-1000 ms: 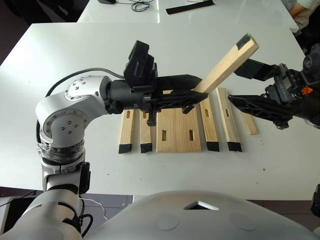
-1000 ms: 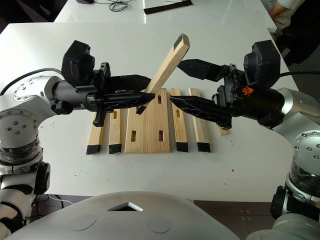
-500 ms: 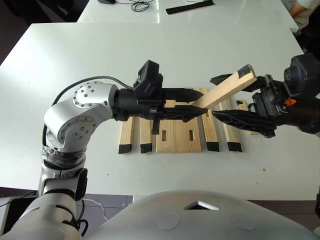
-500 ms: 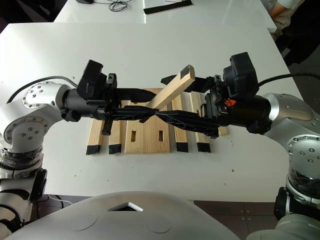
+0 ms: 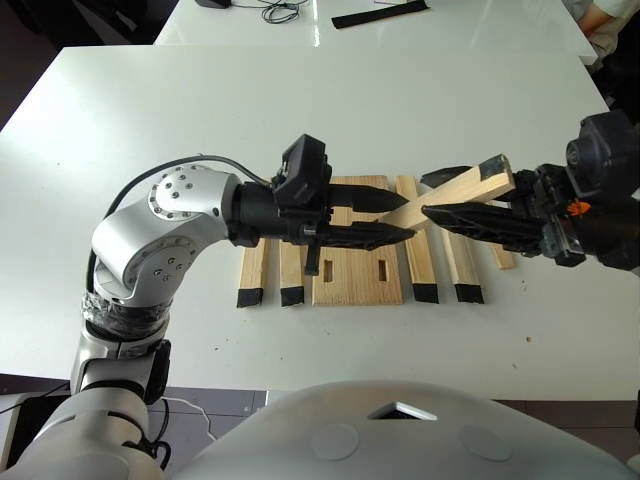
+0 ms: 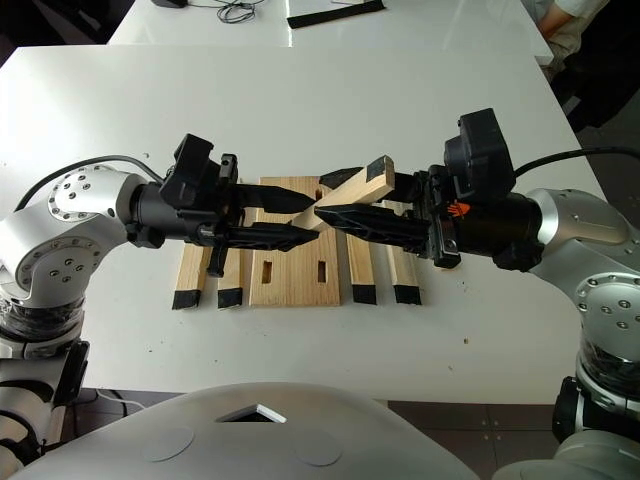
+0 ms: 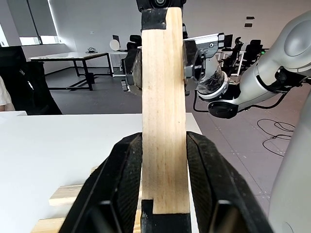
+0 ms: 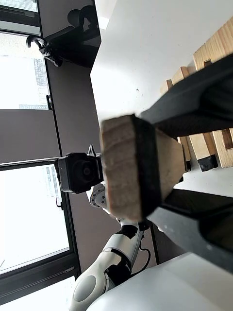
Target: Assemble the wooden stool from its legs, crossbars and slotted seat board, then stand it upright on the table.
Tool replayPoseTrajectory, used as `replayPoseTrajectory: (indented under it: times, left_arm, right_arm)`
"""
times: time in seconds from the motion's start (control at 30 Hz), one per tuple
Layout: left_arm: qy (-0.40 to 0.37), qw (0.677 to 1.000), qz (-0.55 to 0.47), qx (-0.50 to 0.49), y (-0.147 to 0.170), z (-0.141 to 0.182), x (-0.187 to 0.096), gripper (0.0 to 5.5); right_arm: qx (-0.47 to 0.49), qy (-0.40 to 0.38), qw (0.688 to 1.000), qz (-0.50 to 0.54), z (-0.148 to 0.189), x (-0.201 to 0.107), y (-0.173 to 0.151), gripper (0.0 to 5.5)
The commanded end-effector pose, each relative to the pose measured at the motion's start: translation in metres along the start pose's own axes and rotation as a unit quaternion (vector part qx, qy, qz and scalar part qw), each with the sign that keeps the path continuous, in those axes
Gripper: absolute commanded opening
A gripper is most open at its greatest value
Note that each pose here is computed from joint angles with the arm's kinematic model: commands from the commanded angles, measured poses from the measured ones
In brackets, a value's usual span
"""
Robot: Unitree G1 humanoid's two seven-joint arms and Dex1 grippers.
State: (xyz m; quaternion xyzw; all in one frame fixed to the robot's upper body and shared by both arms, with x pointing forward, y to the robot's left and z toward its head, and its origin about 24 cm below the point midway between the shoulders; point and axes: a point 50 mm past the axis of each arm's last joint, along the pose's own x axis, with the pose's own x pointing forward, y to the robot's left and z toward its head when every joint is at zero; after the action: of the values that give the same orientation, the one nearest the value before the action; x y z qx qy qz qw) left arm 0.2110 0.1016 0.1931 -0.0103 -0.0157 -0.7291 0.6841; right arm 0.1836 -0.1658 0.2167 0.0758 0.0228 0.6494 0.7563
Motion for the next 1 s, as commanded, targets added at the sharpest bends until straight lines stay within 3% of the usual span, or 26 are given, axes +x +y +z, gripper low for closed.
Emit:
replayPoseTrajectory:
  times: [0.03, 0.23, 0.33, 0.47, 0.7, 1.0]
  left_arm:
    - [0.003, 0.998, 0.060, 0.021, 0.015, 0.005, -0.006, 1.31]
    - [0.013, 0.994, 0.113, 0.002, 0.025, -0.002, -0.007, 1.31]
    - [0.089, 0.980, 0.178, 0.012, 0.039, -0.026, -0.013, 2.05]
    - [0.113, 0.952, 0.282, 0.029, 0.057, -0.037, -0.032, 2.59]
    - [0.118, 0.919, 0.373, 0.041, 0.072, -0.042, -0.060, 2.62]
    - [0.110, 0.917, 0.380, 0.050, 0.070, -0.045, -0.055, 2.62]
  right_arm:
    - [-0.015, 0.026, 1.000, 0.005, -0.001, -0.002, 0.002, 1.31]
    - [-0.032, 0.050, 0.998, -0.013, -0.007, -0.005, -0.003, 1.31]
    - [-0.065, 0.081, 0.994, -0.046, -0.004, -0.015, -0.012, 1.31]
    - [-0.147, 0.212, 0.959, -0.116, -0.017, -0.042, -0.037, 1.31]
    - [-0.226, 0.321, 0.910, -0.135, -0.039, -0.072, -0.060, 1.31]
    - [-0.252, 0.325, 0.900, -0.145, -0.060, -0.086, -0.074, 1.31]
